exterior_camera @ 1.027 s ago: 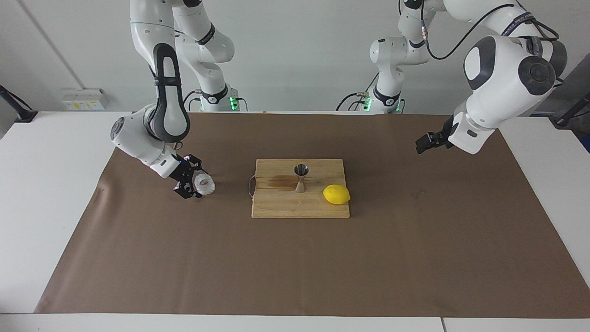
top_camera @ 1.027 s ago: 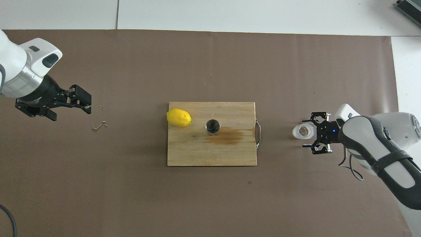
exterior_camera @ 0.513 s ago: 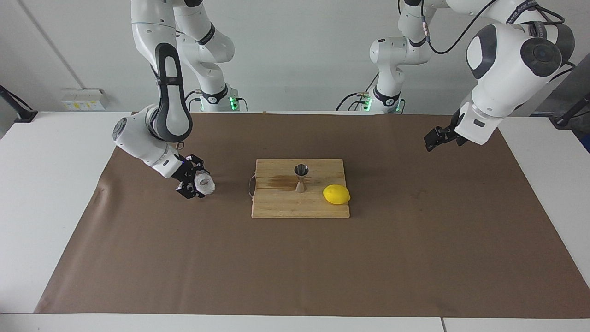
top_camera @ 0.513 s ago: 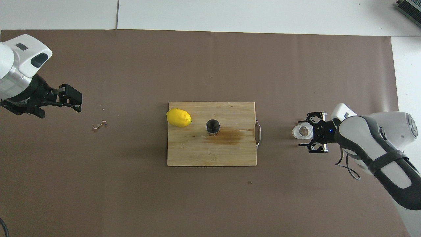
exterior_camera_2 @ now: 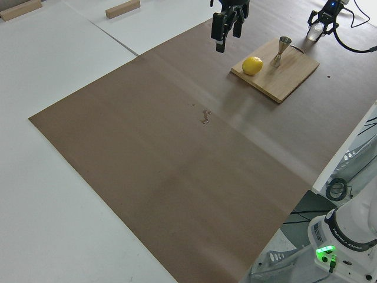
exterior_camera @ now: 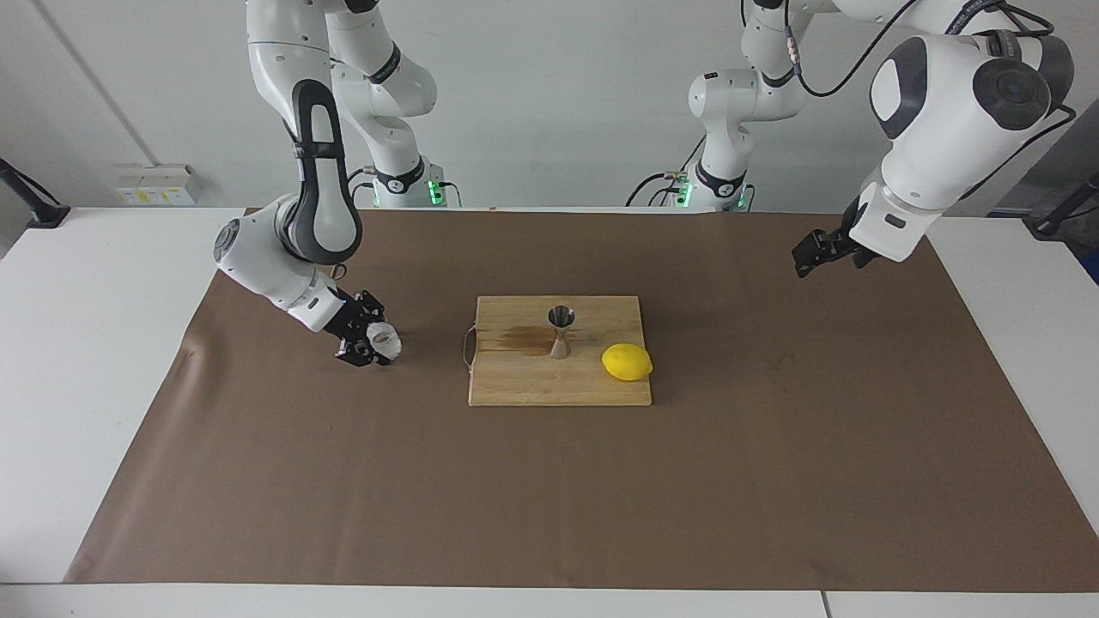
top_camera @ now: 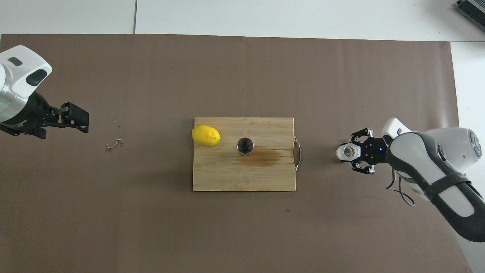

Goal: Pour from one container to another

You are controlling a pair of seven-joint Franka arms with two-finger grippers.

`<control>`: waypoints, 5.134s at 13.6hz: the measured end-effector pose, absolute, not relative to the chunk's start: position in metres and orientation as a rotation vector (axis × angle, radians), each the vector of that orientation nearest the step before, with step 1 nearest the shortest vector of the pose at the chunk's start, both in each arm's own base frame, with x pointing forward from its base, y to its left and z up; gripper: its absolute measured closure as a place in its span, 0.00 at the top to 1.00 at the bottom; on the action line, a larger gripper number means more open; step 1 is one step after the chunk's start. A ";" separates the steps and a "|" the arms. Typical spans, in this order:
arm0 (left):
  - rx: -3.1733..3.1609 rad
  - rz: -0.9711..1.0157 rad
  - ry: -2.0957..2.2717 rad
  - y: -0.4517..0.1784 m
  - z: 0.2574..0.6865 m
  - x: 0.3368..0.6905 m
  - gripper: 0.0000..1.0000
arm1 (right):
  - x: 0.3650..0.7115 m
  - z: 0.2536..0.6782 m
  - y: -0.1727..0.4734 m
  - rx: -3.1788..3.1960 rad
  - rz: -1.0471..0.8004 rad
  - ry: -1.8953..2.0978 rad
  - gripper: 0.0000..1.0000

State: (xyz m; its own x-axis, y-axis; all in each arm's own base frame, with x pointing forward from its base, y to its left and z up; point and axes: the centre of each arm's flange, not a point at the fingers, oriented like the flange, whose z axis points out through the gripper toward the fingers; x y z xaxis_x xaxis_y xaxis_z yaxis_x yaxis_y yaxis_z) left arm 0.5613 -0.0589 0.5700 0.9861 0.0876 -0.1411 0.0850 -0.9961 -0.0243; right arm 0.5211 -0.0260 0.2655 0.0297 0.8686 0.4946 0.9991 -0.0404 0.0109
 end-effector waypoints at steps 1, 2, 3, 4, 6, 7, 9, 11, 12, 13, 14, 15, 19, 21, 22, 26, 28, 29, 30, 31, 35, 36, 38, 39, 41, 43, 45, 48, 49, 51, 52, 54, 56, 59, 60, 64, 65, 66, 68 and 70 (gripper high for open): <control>-3.115 0.217 -0.138 -0.058 0.570 0.560 1.00 | 0.523 0.268 -0.026 -1.974 -0.539 -1.907 0.51; -3.125 0.210 -0.133 -0.052 0.571 0.559 1.00 | 0.526 0.271 -0.024 -1.973 -0.548 -1.915 0.51; -3.141 0.202 -0.108 -0.043 0.575 0.558 1.00 | 0.529 0.275 -0.023 -1.973 -0.556 -1.920 0.51; -3.154 0.186 -0.081 -0.031 0.581 0.556 1.00 | 0.532 0.278 -0.020 -1.972 -0.563 -1.923 0.51; -3.165 0.156 -0.066 -0.016 0.595 0.549 1.00 | 0.539 0.286 -0.009 -1.980 -0.574 -1.912 0.51; -3.166 0.152 -0.055 -0.016 0.600 0.546 1.00 | 0.541 0.291 -0.003 -1.988 -0.578 -1.900 0.51; -3.164 0.149 -0.020 -0.028 0.608 0.539 1.00 | 0.547 0.303 0.011 -2.013 -0.586 -1.866 0.51; -3.161 0.160 0.001 -0.035 0.609 0.537 1.00 | 0.553 0.314 0.028 -2.039 -0.589 -1.826 0.51; -3.161 0.160 0.002 -0.035 0.609 0.537 1.00 | 0.555 0.320 0.038 -2.049 -0.586 -1.810 0.51; -3.160 0.161 0.001 -0.035 0.609 0.537 1.00 | 0.557 0.325 0.048 -2.062 -0.574 -1.801 0.51; -3.161 0.161 -0.002 -0.034 0.609 0.537 1.00 | 0.560 0.331 0.058 -2.077 -0.558 -1.794 0.51; -3.161 0.161 -0.005 -0.033 0.609 0.537 1.00 | 0.563 0.337 0.068 -2.096 -0.536 -1.790 0.51; -3.162 0.127 0.000 -0.035 0.618 0.533 1.00 | 0.573 0.363 0.109 -2.175 -0.470 -1.787 0.51; -3.163 0.104 0.008 -0.038 0.621 0.533 1.00 | 0.575 0.377 0.135 -2.216 -0.437 -1.801 0.51; -3.164 0.098 0.008 -0.038 0.622 0.533 1.00 | 0.575 0.384 0.149 -2.234 -0.421 -1.814 0.51; -3.128 0.096 0.057 -0.051 0.621 0.532 1.00 | 0.572 0.403 0.193 -2.283 -0.357 -1.873 0.51; -3.122 0.095 0.076 -0.058 0.621 0.532 1.00 | 0.568 0.408 0.213 -2.300 -0.329 -1.898 0.51; -3.122 0.094 0.075 -0.058 0.621 0.532 1.00 | 0.566 0.410 0.223 -2.308 -0.313 -1.905 0.51; -3.123 0.094 0.074 -0.057 0.621 0.532 1.00 | 0.563 0.413 0.233 -2.319 -0.292 -1.915 0.51; -3.124 0.093 0.072 -0.057 0.621 0.532 1.00 | 0.560 0.416 0.243 -2.333 -0.272 -1.918 0.51; -3.149 0.072 0.018 -0.042 0.622 0.536 1.00 | 0.554 0.431 0.272 -2.409 -0.163 -1.920 0.51; -3.153 0.069 0.006 -0.038 0.621 0.536 1.00 | 0.555 0.434 0.280 -2.421 -0.145 -1.927 0.51; -3.155 0.070 -0.005 -0.034 0.621 0.537 1.00 | 0.555 0.434 0.289 -2.437 -0.114 -1.953 0.51; -3.155 0.070 -0.008 -0.033 0.621 0.537 1.00 | 0.555 0.433 0.294 -2.441 -0.104 -1.969 0.51; -3.155 0.071 -0.008 -0.033 0.620 0.537 1.00 | 0.551 0.432 0.308 -2.453 -0.064 -2.009 0.51; -3.155 0.071 -0.007 -0.033 0.620 0.537 1.00 | 0.547 0.433 0.321 -2.463 -0.020 -2.054 0.51; -3.156 0.072 -0.018 -0.029 0.620 0.537 1.00 | 0.542 0.432 0.336 -2.461 0.019 -2.118 0.51; -3.156 0.073 -0.036 -0.022 0.620 0.538 1.00 | 0.533 0.427 0.352 -2.456 0.076 -2.216 0.51; -3.156 0.076 -0.034 -0.023 0.619 0.538 1.00 | 0.531 0.427 0.356 -2.459 0.093 -2.246 0.51; -3.156 0.078 -0.032 -0.024 0.618 0.538 1.00 | 0.528 0.426 0.359 -2.460 0.122 -2.299 0.51; -3.156 0.079 -0.032 -0.024 0.618 0.538 1.00 | 0.529 0.426 0.360 -2.463 0.138 -2.318 0.51; -3.156 0.081 -0.032 -0.024 0.617 0.537 1.00 | 0.530 0.425 0.363 -2.464 0.181 -2.346 0.51; -3.156 0.082 -0.031 -0.024 0.617 0.537 1.00 | 0.529 0.417 0.374 -2.453 0.244 -2.400 0.51; -3.156 0.084 -0.031 -0.024 0.617 0.537 1.00 | 0.531 0.412 0.385 -2.450 0.288 -2.493 0.51; -3.156 0.084 -0.031 -0.024 0.616 0.537 1.00 | 0.529 0.413 0.389 -2.446 0.290 -2.519 0.51; -3.156 0.086 -0.031 -0.024 0.616 0.537 1.00 | 0.518 0.415 0.407 -2.413 0.281 -2.621 0.51; -3.156 0.086 -0.031 -0.024 0.616 0.537 1.00 | 0.518 0.416 0.407 -2.415 0.284 -2.638 0.51; -3.156 0.086 -0.031 -0.024 0.616 0.537 1.00 | 0.519 0.417 0.406 -2.419 0.288 -2.653 0.51; -3.156 0.087 -0.031 -0.024 0.616 0.537 1.00 | 0.517 0.418 0.409 -2.415 0.285 -2.676 0.51; -3.156 0.088 -0.031 -0.024 0.615 0.538 1.00 | 0.517 0.420 0.410 -2.416 0.282 -2.703 0.51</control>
State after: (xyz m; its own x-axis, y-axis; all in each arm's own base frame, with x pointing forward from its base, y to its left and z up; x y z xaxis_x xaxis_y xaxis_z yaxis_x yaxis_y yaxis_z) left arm 0.5376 -0.0240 0.6153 0.9983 0.0192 -0.0557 0.0200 -0.9997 0.0147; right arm 0.5174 0.4102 0.4195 -0.0504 0.8918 -0.4496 0.9654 0.1587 0.2067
